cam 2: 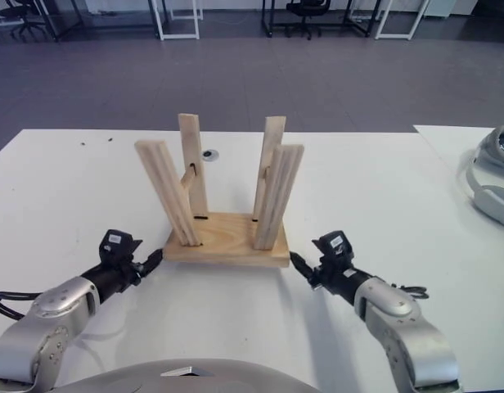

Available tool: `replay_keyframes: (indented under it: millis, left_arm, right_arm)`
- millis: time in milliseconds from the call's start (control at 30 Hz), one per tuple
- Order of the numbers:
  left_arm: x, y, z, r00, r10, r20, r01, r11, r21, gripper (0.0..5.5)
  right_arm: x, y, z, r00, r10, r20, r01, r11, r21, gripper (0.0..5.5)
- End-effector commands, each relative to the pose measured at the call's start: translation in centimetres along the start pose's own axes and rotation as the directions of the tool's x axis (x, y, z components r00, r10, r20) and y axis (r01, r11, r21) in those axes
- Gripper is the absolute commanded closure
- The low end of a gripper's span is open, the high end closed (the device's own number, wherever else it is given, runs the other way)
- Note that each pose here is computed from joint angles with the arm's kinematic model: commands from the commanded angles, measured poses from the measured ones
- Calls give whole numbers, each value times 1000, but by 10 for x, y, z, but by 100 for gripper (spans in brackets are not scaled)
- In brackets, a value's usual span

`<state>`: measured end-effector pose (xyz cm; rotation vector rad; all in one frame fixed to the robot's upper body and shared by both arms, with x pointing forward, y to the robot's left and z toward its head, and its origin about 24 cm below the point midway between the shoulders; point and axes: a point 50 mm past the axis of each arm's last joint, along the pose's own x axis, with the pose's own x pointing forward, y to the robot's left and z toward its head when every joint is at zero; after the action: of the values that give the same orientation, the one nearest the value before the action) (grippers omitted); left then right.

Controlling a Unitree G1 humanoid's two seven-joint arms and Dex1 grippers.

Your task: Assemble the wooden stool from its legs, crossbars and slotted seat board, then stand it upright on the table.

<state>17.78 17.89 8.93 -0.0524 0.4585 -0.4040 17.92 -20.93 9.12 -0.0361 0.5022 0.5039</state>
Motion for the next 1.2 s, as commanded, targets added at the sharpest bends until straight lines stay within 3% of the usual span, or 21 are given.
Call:
replay_keyframes:
  millis: [33,200,267,367,433,600,833,1200]
  left_arm:
    - [-16,-17,39,946,-308,97,300,950,92,211]
    - [-26,-13,41,938,-343,48,334,932,141,211]
    - [-29,-3,32,952,-304,-33,306,938,166,211]
    - [-35,31,16,970,-153,-190,205,934,294,211]
    - [-38,54,11,952,-83,-296,209,881,424,211]
    - [-20,30,29,829,-495,-259,559,731,393,211]
    - [12,16,34,731,-610,-305,676,585,448,211]
    - [20,21,37,694,-615,-375,704,468,535,357]
  right_arm:
    - [-17,21,51,932,342,115,-334,938,-89,201]
    - [-23,7,42,952,304,15,-302,949,-96,201]
    - [-23,0,32,964,258,-67,-264,956,-128,201]
    - [-27,-20,18,972,137,-190,-180,956,-231,201]
    - [-29,-36,10,958,99,-268,-186,929,-321,201]
    - [-10,-28,18,889,359,-284,-449,804,-389,201]
    - [21,-12,33,837,493,-236,-544,709,-449,201]
    - [24,-1,38,776,581,-246,-622,637,-455,376]
